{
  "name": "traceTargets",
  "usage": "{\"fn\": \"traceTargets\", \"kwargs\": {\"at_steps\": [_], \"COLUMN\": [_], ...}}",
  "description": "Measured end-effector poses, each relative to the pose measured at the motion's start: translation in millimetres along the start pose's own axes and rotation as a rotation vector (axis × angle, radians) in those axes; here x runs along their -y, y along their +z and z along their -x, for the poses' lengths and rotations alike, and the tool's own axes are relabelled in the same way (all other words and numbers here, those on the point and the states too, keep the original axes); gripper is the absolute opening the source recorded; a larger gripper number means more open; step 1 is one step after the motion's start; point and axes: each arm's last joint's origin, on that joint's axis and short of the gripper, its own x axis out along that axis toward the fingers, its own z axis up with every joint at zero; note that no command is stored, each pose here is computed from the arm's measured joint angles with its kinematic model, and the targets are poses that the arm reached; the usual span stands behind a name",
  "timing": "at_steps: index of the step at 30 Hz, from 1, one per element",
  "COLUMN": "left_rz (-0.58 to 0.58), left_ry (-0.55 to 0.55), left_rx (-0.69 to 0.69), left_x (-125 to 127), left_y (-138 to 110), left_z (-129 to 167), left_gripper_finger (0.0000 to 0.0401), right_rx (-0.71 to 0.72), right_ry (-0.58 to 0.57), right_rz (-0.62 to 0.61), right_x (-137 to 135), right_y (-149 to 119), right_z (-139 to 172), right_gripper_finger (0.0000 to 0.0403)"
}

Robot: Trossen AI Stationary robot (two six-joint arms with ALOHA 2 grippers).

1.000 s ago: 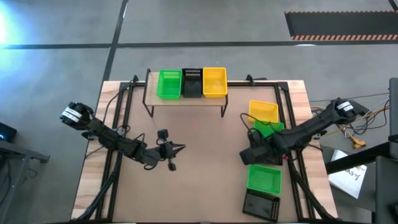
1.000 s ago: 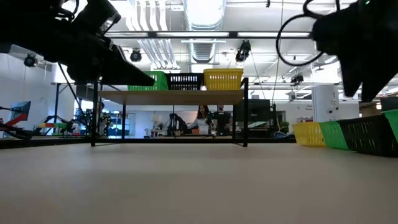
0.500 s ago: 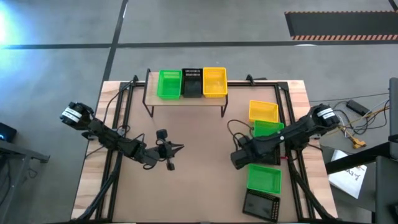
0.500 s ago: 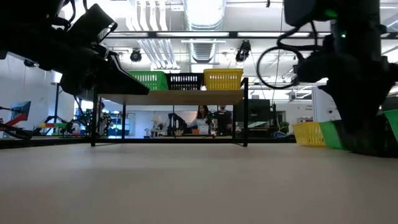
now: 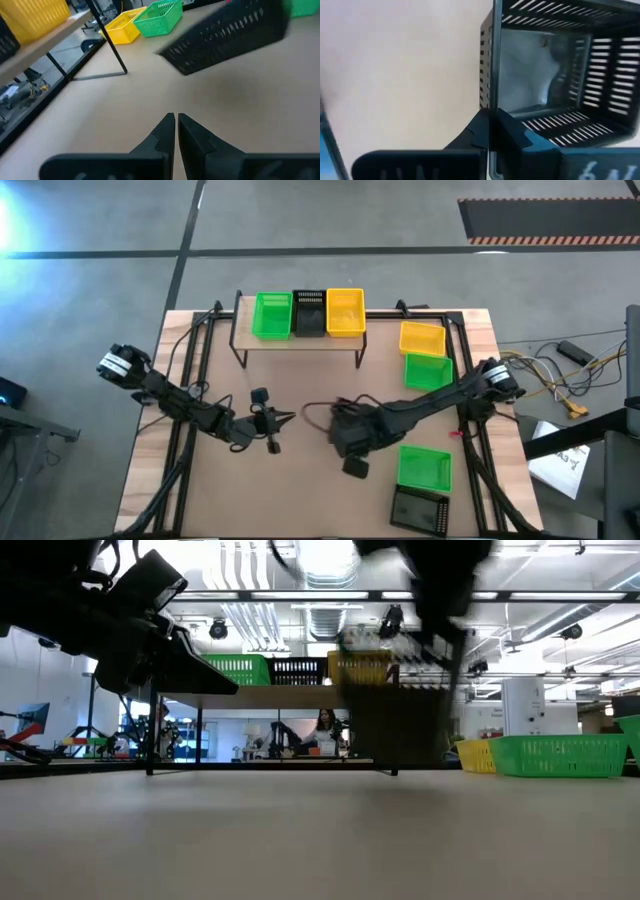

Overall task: Stack baskets on shelf by color
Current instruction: Stack the top black bin on the black bin on the shelf

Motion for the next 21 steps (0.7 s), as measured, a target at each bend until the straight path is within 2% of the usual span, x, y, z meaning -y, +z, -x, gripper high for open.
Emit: {"fn": "traceTargets", "kwargs": {"at_steps": [2, 5, 9, 13, 17, 19, 21], "left_rz": [0.013, 0.042, 0.073, 0.097, 0.119, 0.121, 0.121], "left_ry": [-0.001, 0.0, 0.001, 0.001, -0.001, -0.002, -0.003], "left_rx": [-0.01, -0.023, -0.041, -0.046, -0.048, -0.048, -0.048], "left_x": [-0.6, -1.9, -3.6, -4.0, -4.0, -4.0, -3.9], "left_y": [-4.2, -10.3, -18.4, -21.2, -21.8, -22.0, -22.2], "left_z": [0.9, 2.2, 4.1, 5.0, 5.3, 5.4, 5.5], "left_gripper_finger": [0.0005, 0.0005, 0.0005, 0.0005, 0.0005, 0.0005, 0.0005], "right_rx": [0.088, 0.237, 0.397, 0.44, 0.357, 0.302, 0.263], "right_ry": [-0.01, -0.088, -0.257, -0.37, -0.484, -0.47, -0.408], "right_rz": [0.134, 0.297, 0.462, 0.584, 0.6, 0.589, 0.57], "right_x": [-5.5, -6.1, 14.3, 62.8, 131.0, 162.6, 187.2], "right_y": [17.8, 45.7, 86.4, 124.9, 152.1, 157.8, 157.3], "right_z": [14.2, 39.8, 74.9, 95.7, 98.2, 90.6, 84.2], "right_gripper_finger": [0.0013, 0.0013, 0.0012, 0.0012, 0.0012, 0.0012, 0.0012]}}
